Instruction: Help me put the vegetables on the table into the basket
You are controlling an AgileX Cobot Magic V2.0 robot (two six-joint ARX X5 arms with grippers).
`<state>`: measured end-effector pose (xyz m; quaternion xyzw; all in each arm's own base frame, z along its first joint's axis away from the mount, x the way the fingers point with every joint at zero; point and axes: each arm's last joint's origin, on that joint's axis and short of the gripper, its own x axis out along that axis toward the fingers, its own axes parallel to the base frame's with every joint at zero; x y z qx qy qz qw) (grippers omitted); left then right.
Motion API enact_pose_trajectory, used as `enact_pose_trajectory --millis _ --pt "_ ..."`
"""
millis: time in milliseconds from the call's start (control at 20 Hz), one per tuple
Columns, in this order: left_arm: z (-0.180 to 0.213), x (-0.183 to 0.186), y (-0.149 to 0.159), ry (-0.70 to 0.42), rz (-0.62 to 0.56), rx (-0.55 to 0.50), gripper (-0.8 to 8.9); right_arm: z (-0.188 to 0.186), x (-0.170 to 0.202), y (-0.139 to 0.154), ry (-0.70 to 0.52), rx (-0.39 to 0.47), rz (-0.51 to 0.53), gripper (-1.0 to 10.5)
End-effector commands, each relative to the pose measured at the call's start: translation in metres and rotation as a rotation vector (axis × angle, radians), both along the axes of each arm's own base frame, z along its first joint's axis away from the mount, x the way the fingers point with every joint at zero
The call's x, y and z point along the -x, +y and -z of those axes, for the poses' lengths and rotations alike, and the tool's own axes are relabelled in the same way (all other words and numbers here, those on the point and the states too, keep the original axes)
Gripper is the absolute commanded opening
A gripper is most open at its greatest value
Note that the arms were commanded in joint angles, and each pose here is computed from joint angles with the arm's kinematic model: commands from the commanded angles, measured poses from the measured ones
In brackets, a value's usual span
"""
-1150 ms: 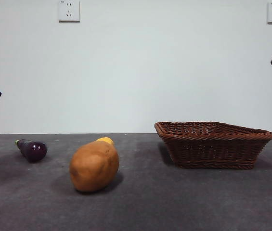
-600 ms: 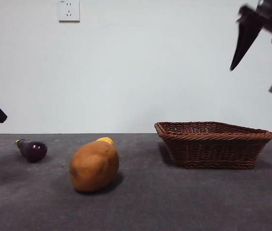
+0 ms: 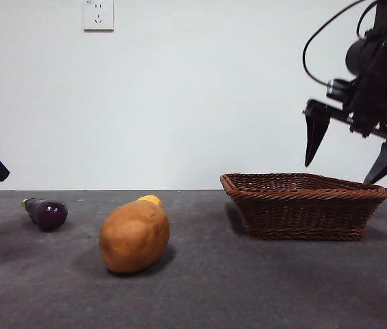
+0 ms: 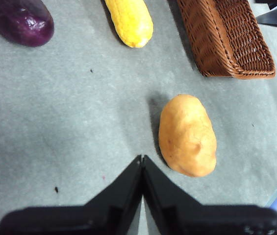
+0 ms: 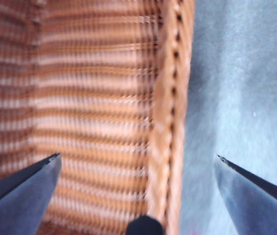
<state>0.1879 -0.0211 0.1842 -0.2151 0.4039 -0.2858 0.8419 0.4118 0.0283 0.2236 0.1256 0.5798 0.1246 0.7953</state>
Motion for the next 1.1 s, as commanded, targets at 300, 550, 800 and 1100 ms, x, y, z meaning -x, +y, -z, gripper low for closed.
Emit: enact_pose_trajectory --millis 300,550,800,1100 --pt "0.001 0.0 0.0 -0.004 0.011 -0.008 -0.03 0.03 -0.007 0.0 0.086 0.018 -0.035 2.5" --pt "-0.001 -0.001 -0.001 0.001 0.01 0.005 -0.04 0.037 -0.008 -0.001 0.106 0.023 -0.047 -0.1" --pt "-0.045 -0.017 -0.004 -0.007 0.026 -0.008 -0.05 0.036 -0.007 -0.003 0.114 0.023 -0.043 -0.1" --pt "-0.094 -0.069 -0.04 0.091 0.033 -0.236 -0.05 -0.002 0.004 -0.006 0.032 0.021 -0.036 -0.1"
